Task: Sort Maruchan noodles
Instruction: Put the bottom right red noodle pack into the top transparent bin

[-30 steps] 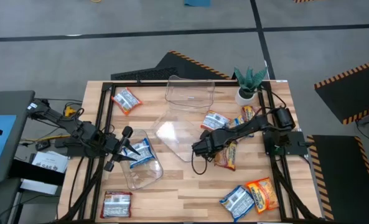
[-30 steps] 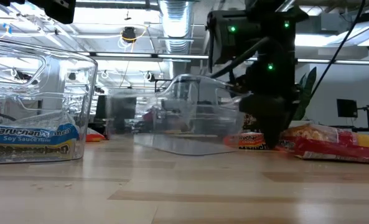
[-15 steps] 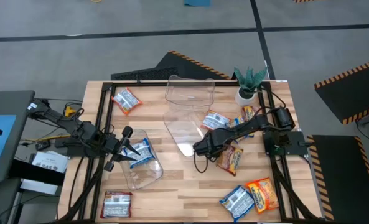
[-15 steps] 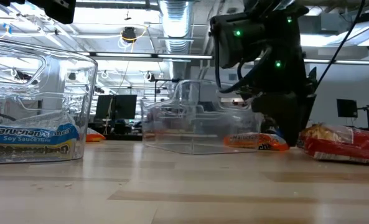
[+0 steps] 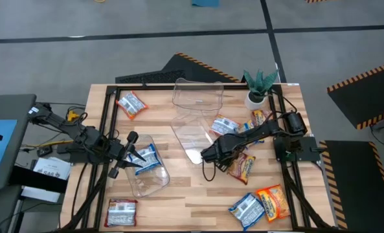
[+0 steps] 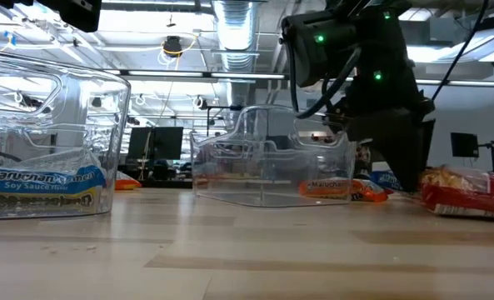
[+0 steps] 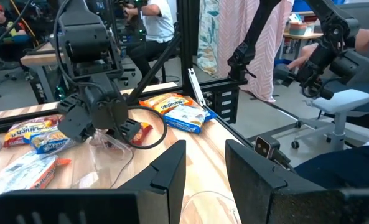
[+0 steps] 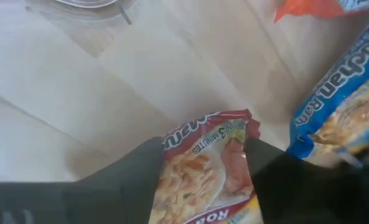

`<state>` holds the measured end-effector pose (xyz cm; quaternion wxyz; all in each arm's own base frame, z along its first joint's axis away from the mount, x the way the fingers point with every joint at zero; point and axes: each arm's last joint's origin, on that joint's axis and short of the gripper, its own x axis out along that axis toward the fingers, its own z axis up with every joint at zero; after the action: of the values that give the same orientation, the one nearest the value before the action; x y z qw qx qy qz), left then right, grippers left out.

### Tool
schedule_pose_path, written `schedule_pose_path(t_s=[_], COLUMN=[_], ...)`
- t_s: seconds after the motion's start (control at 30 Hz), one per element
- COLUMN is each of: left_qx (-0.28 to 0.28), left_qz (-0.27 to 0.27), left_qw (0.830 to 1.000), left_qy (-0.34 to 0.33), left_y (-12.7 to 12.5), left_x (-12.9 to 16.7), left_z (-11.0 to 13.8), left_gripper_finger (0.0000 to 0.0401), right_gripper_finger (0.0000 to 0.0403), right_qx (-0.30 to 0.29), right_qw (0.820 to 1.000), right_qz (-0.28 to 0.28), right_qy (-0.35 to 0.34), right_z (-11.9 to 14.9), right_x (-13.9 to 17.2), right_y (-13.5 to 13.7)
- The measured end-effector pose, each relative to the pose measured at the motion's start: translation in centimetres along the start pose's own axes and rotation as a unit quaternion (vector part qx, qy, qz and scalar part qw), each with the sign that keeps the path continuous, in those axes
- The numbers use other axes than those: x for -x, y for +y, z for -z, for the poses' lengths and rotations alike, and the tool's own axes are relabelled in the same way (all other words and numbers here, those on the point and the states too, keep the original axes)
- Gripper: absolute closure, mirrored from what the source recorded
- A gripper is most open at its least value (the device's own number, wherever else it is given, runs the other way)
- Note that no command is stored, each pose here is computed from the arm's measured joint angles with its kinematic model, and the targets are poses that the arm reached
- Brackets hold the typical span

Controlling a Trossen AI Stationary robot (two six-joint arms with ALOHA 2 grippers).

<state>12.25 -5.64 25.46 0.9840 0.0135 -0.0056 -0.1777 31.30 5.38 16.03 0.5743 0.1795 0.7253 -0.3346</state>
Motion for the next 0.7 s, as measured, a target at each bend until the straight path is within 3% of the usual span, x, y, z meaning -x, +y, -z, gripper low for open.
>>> schedule_pose_path(t_s=[0.17, 0.37, 0.7], left_qx=[0.003, 0.004, 0.004], left_qz=[0.0, 0.0, 0.0], left_qw=[1.0, 1.0, 1.0], left_qy=[0.0, 0.0, 0.0], left_y=[0.0, 0.0, 0.0], left_x=[0.0, 0.0, 0.0], left_z=[0.0, 0.0, 0.0], left_gripper_finger=[0.0299, 0.0299, 0.0299], right_gripper_finger=[0.0203, 0.0374, 0.0395], right_qx=[0.003, 0.022, 0.063], right_qw=[1.0, 0.999, 0.996], right_qz=[0.012, 0.033, 0.048], right_qy=[0.009, 0.024, 0.031], right_z=[0.2, 0.4, 1.5], right_x=[-0.2, -0.4, 2.7], right_y=[0.1, -0.1, -0.1])
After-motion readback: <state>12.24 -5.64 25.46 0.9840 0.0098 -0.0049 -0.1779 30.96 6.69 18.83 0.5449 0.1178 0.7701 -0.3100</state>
